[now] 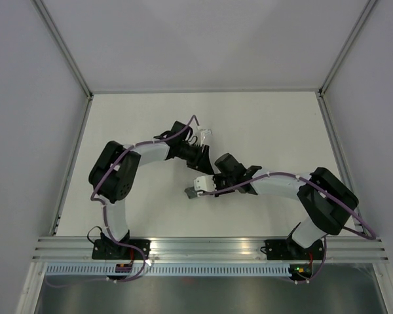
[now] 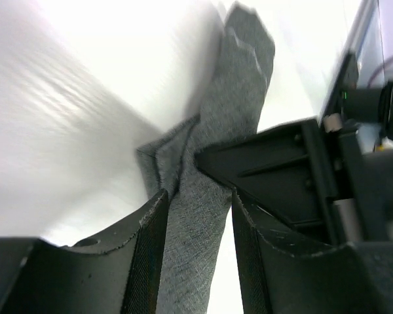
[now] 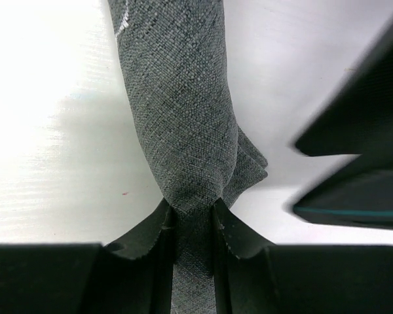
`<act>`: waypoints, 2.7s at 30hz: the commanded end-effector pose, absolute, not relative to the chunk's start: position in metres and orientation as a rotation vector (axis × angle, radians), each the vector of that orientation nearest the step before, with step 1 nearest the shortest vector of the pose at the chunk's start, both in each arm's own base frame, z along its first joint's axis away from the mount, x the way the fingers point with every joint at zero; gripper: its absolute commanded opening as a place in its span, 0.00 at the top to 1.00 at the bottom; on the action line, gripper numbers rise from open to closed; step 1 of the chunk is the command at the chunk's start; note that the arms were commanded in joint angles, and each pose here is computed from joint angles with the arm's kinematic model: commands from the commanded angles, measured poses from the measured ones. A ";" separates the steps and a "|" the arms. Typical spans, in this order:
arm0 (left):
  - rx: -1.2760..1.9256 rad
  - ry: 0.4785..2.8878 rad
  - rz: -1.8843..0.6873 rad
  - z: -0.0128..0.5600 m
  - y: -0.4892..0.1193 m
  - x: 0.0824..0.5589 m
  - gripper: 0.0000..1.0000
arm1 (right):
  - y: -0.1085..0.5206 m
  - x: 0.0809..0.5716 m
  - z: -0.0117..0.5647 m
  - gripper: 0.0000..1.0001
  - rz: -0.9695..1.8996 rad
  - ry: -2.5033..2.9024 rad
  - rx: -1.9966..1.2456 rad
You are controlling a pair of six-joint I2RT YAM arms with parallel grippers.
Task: Fold the napkin, place the utensils inside, and roll it up
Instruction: Roll the napkin with the utensil
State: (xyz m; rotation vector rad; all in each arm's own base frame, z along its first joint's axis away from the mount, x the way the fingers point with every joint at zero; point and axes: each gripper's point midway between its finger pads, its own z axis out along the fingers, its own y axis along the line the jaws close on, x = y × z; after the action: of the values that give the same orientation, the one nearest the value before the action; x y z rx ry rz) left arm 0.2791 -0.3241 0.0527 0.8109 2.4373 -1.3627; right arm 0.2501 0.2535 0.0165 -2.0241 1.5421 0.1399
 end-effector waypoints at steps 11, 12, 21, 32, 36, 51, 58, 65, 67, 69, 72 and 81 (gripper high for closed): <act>0.083 2.285 -0.804 0.147 -0.220 0.381 0.55 | 0.235 0.246 -0.023 0.96 0.387 2.231 -1.814; 0.046 2.257 -0.782 0.159 -0.215 0.380 0.55 | 0.237 0.252 -0.022 0.97 0.381 2.259 -1.766; -0.129 2.180 -0.743 0.178 -0.189 0.351 0.56 | 0.240 0.302 -0.048 1.00 0.313 2.548 -1.314; -0.200 2.181 -0.830 0.168 -0.191 0.320 0.56 | 0.271 0.367 -0.054 0.99 0.600 2.773 -0.675; -0.198 2.192 -0.842 0.162 -0.204 0.326 0.56 | 0.277 0.376 -0.052 0.99 0.631 2.777 -0.540; -0.247 2.281 -0.795 0.094 -0.299 0.385 0.58 | 0.271 0.401 -0.056 0.99 0.628 2.760 -0.236; -0.200 2.287 -0.708 0.083 -0.310 0.384 0.51 | 0.272 0.406 -0.054 0.98 0.635 2.752 -0.191; -0.154 2.321 -0.657 0.070 -0.317 0.381 0.50 | 0.272 0.408 -0.052 0.97 0.638 2.747 -0.170; -0.149 2.340 -0.623 0.066 -0.317 0.379 0.50 | 0.272 0.408 -0.052 0.94 0.644 2.747 -0.170; -0.143 2.357 -0.560 0.062 -0.316 0.379 0.50 | 0.273 0.408 -0.052 0.92 0.650 2.748 -0.171; -0.120 2.387 -0.472 0.057 -0.316 0.377 0.50 | 0.273 0.408 -0.051 0.92 0.659 2.748 -0.174; -0.105 2.462 -0.321 0.039 -0.308 0.379 0.63 | 0.274 0.406 -0.048 0.91 0.714 2.760 -0.161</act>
State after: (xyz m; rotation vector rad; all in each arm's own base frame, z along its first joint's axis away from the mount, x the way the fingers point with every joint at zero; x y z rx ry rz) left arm 0.3780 -0.3140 0.0503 -0.1455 2.4280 -0.4190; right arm 0.4391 0.3100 0.0216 -0.2728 2.5012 0.8833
